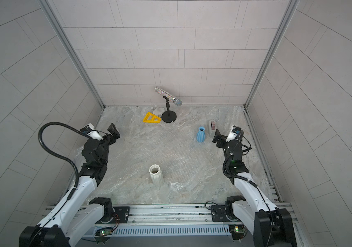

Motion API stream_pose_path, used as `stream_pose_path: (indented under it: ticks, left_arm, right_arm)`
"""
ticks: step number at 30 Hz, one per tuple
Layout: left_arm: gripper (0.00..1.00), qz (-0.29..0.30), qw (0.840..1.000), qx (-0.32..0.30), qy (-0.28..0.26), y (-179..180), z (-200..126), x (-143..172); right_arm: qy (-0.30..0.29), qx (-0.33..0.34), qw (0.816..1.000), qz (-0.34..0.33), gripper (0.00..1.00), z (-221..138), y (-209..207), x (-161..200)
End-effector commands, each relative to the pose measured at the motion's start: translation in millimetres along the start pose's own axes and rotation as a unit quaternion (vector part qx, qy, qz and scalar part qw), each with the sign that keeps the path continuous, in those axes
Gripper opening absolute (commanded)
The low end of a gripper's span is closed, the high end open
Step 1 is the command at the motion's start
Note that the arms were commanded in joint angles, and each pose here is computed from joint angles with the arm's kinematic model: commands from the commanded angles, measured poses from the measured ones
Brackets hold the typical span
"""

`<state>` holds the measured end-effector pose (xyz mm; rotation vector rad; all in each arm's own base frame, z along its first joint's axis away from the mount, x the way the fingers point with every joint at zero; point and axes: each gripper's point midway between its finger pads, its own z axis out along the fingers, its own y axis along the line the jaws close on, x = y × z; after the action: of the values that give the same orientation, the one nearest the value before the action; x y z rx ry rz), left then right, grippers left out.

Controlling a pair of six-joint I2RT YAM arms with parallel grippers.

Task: Wrap vases in bubble wrap
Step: Pick up the vase from the center of the board.

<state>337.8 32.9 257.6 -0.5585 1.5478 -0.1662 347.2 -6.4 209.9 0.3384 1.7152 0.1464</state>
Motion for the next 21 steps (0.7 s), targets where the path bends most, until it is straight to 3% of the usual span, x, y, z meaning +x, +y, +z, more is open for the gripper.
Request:
stream_pose_path:
  ticks: [1, 5, 12, 17, 21]
  left_arm:
    - [1.0, -0.06, 0.995, 0.0, 0.085, 2, -4, 32]
    - [1.0, -0.051, 0.983, 0.065, 0.162, -28, -26, 40]
    - [1.0, 0.016, 0.961, 0.174, 0.215, -69, -96, 48]
    - [1.0, 0.042, 0.923, 0.279, 0.263, -103, -143, 67]
    - [1.0, 0.093, 0.891, 0.328, 0.3, -116, -175, 96]
  right_arm:
    - [0.083, -0.023, 0.995, 0.053, 1.0, -7, 13, 21]
    - [0.134, -0.07, 0.988, 0.029, 1.0, -24, 43, 32]
    - [0.186, -0.146, 0.97, -0.063, 1.0, -61, 95, 61]
    - [0.217, -0.239, 0.942, -0.097, 1.0, -86, 140, 81]
    - [0.233, -0.303, 0.918, -0.108, 0.99, -105, 168, 93]
